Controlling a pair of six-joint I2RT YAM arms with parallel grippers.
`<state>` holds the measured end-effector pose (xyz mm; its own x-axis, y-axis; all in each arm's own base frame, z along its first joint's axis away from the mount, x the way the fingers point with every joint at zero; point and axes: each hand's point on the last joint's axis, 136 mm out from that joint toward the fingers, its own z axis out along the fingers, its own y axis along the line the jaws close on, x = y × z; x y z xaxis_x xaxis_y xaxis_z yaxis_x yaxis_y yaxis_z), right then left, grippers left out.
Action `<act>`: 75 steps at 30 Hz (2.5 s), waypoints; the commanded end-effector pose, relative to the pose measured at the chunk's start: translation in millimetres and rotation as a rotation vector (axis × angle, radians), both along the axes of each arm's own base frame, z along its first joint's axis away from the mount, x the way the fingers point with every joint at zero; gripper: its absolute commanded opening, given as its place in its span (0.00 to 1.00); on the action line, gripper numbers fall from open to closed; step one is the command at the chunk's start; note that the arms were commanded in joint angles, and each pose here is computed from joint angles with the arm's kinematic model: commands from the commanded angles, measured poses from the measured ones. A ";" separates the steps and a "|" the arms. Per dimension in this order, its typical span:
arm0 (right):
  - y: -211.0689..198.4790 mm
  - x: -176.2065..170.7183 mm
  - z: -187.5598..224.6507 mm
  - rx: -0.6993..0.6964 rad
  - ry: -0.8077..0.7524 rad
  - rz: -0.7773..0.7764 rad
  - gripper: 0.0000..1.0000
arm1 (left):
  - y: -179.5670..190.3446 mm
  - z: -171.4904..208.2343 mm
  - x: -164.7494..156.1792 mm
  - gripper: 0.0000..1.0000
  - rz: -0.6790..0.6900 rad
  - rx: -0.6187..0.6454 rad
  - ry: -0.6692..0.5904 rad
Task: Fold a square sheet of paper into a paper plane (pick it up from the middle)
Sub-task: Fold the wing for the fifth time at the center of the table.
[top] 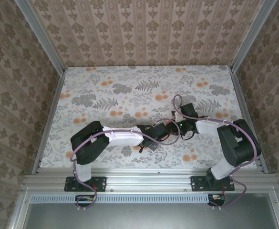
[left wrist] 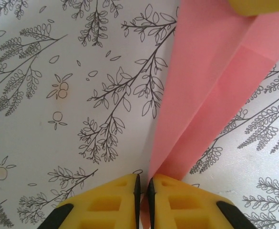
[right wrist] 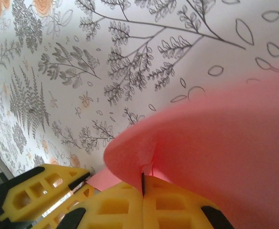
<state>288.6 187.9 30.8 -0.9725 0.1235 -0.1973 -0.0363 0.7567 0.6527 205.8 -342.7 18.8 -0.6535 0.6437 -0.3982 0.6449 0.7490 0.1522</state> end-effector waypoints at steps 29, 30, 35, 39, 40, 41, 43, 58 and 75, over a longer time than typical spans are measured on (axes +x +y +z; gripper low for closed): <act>-11.4 -25.4 -24.6 -0.028 0.045 -0.008 0.00 | -33.6 13.8 -9.8 0.43 -0.142 -0.181 0.077; -11.4 -24.8 -23.7 -0.026 0.044 -0.010 0.00 | -34.7 13.7 -7.6 0.43 -0.141 -0.181 0.074; -7.8 -23.3 -19.4 -0.004 0.038 -0.004 0.00 | -40.8 13.2 -1.4 0.42 -0.156 -0.169 0.061; -5.2 -21.9 -14.6 0.015 0.031 -0.001 0.00 | -46.1 13.5 -1.2 0.41 -0.179 -0.171 0.062; -4.5 -21.6 -13.1 0.019 0.028 0.000 0.00 | -46.3 12.5 -2.2 0.40 -0.186 -0.172 0.065; -4.6 -21.3 -12.1 0.021 0.027 -0.002 0.00 | -46.1 10.7 -3.3 0.40 -0.189 -0.172 0.070; -3.7 -21.0 -10.0 0.031 0.025 -0.002 0.00 | -46.0 7.9 -5.9 0.39 -0.198 -0.174 0.080; -1.8 -21.5 9.3 0.094 0.005 -0.004 0.00 | -28.2 -15.7 -1.3 0.32 -0.157 -0.080 0.059; -16.7 -36.0 -11.2 -0.011 0.050 -0.002 0.00 | -24.0 -20.5 -0.2 0.28 -0.169 -0.017 0.025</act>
<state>267.4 179.5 35.9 -0.9700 0.1410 -0.1981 -0.0328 0.7312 0.6813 207.0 -384.8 20.4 -0.5460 0.6915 -0.4729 0.7615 0.6450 0.0641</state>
